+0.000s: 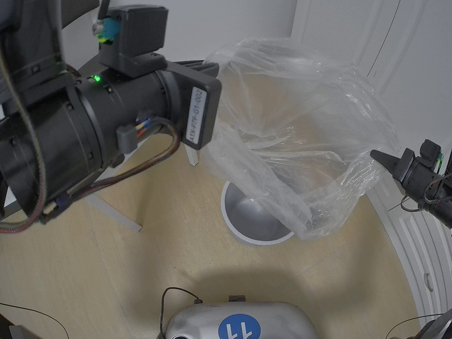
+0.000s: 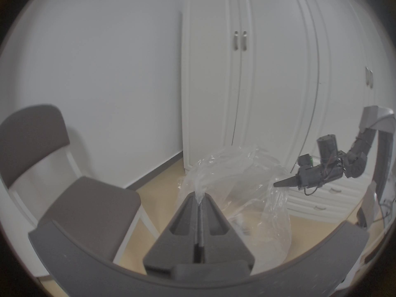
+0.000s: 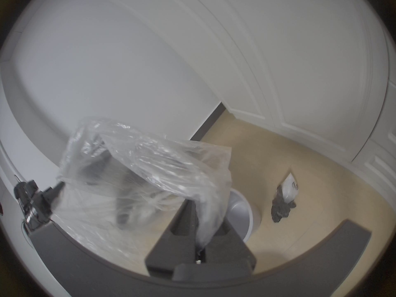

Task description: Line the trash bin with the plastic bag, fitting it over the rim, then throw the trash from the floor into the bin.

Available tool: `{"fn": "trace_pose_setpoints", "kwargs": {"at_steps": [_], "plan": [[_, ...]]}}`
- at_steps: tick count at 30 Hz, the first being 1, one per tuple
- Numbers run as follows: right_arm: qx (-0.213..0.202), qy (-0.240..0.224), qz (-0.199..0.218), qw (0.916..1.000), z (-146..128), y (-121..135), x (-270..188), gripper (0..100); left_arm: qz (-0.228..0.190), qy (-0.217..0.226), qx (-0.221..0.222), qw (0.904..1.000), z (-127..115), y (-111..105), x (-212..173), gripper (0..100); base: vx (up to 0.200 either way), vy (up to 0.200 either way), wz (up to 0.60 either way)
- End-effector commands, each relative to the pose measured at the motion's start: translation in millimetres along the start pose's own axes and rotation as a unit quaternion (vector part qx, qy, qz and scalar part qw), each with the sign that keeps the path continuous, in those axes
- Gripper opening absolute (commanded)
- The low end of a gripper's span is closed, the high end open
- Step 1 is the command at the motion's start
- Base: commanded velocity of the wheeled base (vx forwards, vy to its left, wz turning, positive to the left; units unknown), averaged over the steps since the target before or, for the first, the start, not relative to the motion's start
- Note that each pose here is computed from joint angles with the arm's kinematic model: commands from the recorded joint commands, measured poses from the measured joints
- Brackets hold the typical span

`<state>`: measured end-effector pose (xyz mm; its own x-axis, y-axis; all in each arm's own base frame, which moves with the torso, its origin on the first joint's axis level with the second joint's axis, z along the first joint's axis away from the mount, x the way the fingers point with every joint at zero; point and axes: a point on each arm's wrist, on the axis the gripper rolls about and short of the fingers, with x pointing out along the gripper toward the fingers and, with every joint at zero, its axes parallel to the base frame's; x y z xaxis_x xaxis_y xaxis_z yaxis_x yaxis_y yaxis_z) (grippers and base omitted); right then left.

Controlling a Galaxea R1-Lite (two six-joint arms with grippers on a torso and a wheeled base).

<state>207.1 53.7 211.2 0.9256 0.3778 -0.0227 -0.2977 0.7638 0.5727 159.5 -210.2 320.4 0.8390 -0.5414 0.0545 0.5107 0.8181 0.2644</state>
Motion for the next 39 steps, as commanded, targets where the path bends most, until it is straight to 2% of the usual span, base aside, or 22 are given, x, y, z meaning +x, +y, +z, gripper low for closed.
{"fn": "trace_pose_setpoints", "kwargs": {"at_steps": [1, 3, 8, 9, 14, 17, 23, 28, 32, 36, 39], "plan": [[-0.015, -0.027, 0.01, 0.9995, 14, 7, -17, 0, 0.009, 0.021, -0.025, 0.9994, -14, 0, 11, 0, 0.0, 0.0, 0.0], [-0.017, -0.025, 0.011, 0.9995, 14, 8, -17, 0, 0.008, 0.022, -0.027, 0.9994, -14, 0, 11, 0, 0.0, 0.0, 0.0], [-0.059, -0.004, -0.008, 0.9982, 11, 7, -29, 0, -0.022, 0.047, -0.05, 0.9974, -34, -5, 7, 0, 0.0, 0.0, 0.0], [-0.086, -0.006, -0.022, 0.996, 14, 5, -37, 0, -0.035, 0.072, -0.057, 0.9952, -50, -10, 8, 0, 0.0, 0.0, 0.0], [-0.114, -0.01, -0.035, 0.9928, 21, 8, -51, 0, -0.022, 0.111, -0.052, 0.9922, -74, -6, 17, 0, 0.0, 0.0, 0.0], [-0.138, 0.003, -0.042, 0.9895, 19, 9, -58, 0, -0.003, 0.133, -0.05, 0.9899, -88, 3, 21, 0, 0.0, 0.0, 0.0], [-0.195, 0.02, -0.057, 0.979, 15, 7, -68, 0, 0.011, 0.102, -0.067, 0.9924, -104, 22, 12, 0, 0.0, 0.0, 0.0], [-0.222, 0.022, -0.083, 0.9712, 16, 5, -81, 0, 0.025, 0.074, -0.073, 0.9942, -111, 27, 8, 0, 0.0, 0.0, 0.0], [-0.24, 0.026, -0.098, 0.9656, 16, 5, -88, 0, 0.033, 0.078, -0.071, 0.9938, -117, 28, 6, 0, 0.0, 0.0, 0.0], [-0.256, 0.033, -0.125, 0.958, 14, 1, -86, 0, 0.056, 0.078, -0.071, 0.9928, -118, 41, 2, 0, 0.0, 0.0, 0.0], [-0.262, 0.039, -0.129, 0.9558, 12, 0, -84, 0, 0.069, 0.086, -0.07, 0.9915, -123, 48, -4, 0, 0.0, 0.0, 0.0]]}}
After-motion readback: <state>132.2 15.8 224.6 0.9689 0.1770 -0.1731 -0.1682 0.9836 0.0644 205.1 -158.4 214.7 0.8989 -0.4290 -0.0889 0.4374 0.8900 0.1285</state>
